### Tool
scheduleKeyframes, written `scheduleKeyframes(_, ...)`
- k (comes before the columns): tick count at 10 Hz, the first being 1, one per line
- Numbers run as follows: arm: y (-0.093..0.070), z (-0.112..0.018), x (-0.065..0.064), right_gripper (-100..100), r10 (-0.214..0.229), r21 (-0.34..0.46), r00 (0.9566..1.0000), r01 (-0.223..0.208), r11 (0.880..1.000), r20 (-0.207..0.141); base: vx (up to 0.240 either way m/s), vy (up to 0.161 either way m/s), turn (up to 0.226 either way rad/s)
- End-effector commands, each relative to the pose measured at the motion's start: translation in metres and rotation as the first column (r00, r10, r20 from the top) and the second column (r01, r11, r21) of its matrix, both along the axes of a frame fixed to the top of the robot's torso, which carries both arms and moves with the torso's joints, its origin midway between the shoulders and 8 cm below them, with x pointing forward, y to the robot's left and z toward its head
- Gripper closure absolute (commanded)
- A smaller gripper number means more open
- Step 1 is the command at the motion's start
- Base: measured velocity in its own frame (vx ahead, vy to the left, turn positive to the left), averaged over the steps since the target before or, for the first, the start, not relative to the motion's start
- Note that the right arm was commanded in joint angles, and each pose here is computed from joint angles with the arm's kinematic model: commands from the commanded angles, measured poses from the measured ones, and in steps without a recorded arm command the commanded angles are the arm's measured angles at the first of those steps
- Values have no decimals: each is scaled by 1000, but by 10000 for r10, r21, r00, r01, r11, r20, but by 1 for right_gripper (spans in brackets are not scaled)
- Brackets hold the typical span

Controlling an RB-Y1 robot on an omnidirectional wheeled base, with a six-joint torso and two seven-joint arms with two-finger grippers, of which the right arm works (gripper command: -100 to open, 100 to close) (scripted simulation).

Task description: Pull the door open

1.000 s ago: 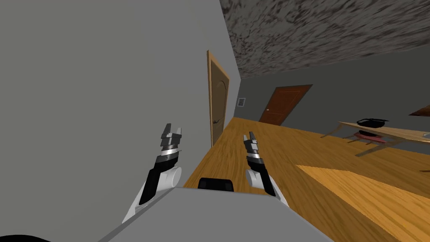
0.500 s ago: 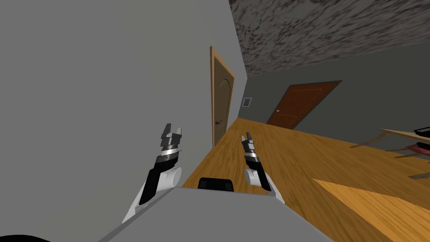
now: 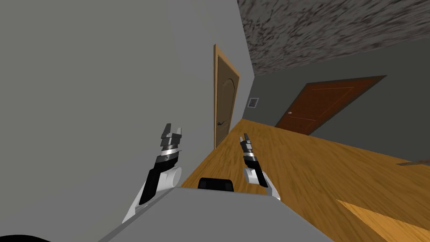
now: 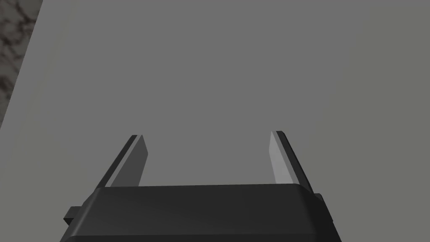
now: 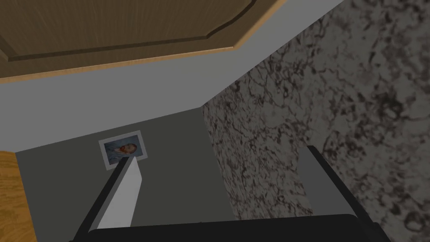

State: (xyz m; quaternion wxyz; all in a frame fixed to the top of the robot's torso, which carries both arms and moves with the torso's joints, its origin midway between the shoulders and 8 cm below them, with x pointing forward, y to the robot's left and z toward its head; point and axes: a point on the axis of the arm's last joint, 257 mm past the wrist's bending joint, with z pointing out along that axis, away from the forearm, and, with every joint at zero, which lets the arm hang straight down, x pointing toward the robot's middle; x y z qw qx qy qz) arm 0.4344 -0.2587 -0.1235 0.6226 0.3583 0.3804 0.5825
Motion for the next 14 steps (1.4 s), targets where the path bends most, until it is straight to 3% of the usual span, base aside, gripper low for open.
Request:
scheduleKeyframes(1, 0, -9, 4, -100, 75, 11, 9998, -74, 10000, -166, 70, -81, 161)
scheduleKeyframes(7, 0, -45, 21, -100, 307, 42, 9963, -305, 9995, -804, 69, -94, 202)
scheduleKeyframes(14, -4, -87, 38, -100, 477, 61, 9865, -473, 9989, -1565, 51, -98, 189)
